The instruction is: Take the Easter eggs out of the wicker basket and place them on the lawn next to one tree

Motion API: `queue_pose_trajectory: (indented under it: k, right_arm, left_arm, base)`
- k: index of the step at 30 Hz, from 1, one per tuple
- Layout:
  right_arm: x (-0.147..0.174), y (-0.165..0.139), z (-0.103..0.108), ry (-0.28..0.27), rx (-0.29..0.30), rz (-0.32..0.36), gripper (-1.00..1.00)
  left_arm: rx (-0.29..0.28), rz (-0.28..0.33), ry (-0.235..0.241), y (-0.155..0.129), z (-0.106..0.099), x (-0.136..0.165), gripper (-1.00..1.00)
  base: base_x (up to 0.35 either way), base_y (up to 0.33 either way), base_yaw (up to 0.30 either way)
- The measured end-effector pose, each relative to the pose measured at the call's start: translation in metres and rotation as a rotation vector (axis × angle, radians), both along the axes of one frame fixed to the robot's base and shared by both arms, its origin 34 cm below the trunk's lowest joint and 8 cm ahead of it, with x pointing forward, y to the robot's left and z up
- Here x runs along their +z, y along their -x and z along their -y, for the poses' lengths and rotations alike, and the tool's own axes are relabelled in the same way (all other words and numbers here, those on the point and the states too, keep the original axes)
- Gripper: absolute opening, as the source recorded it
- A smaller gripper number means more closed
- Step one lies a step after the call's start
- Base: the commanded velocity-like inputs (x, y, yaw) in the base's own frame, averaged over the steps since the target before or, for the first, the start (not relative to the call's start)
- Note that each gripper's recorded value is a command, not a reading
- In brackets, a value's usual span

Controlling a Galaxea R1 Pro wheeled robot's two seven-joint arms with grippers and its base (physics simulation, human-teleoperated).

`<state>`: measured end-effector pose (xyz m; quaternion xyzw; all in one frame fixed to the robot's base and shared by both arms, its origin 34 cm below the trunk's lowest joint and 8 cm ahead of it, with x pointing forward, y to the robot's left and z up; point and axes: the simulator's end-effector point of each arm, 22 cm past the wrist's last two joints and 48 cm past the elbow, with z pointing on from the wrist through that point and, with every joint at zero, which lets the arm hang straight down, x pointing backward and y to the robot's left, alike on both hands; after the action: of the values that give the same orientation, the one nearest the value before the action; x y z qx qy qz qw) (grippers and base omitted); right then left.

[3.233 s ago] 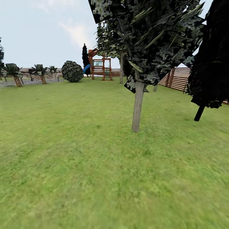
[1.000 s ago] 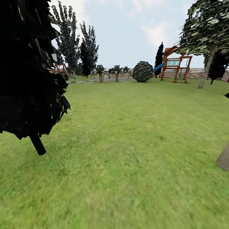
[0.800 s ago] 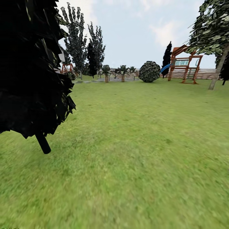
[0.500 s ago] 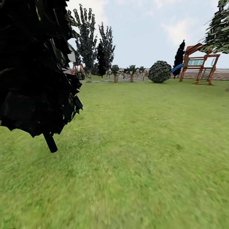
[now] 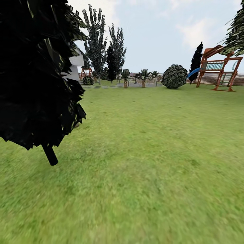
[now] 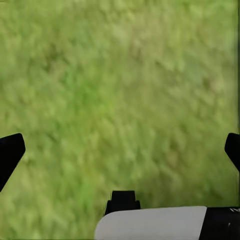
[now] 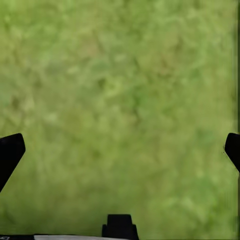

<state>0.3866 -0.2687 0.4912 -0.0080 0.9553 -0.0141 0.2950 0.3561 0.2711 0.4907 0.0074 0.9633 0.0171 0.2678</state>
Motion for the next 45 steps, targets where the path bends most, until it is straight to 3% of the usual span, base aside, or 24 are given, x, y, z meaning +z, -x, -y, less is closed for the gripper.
queue_pose_trajectory:
  k: [10, 45]
  right_arm:
    - [0.0, 0.001, 0.011, 0.015, 0.001, -0.004, 1.0]
    - [0.0, 0.001, 0.004, 0.007, 0.006, -0.002, 1.0]
  left_arm:
    - [-0.002, 0.001, 0.0, 0.0, 0.0, 0.0, 1.0]
    - [-0.003, -0.009, -0.001, 0.004, 0.0, -0.002, 1.0]
  base:
    - [0.316, -0.058, 0.0]
    - [0.298, -0.118, 0.033]
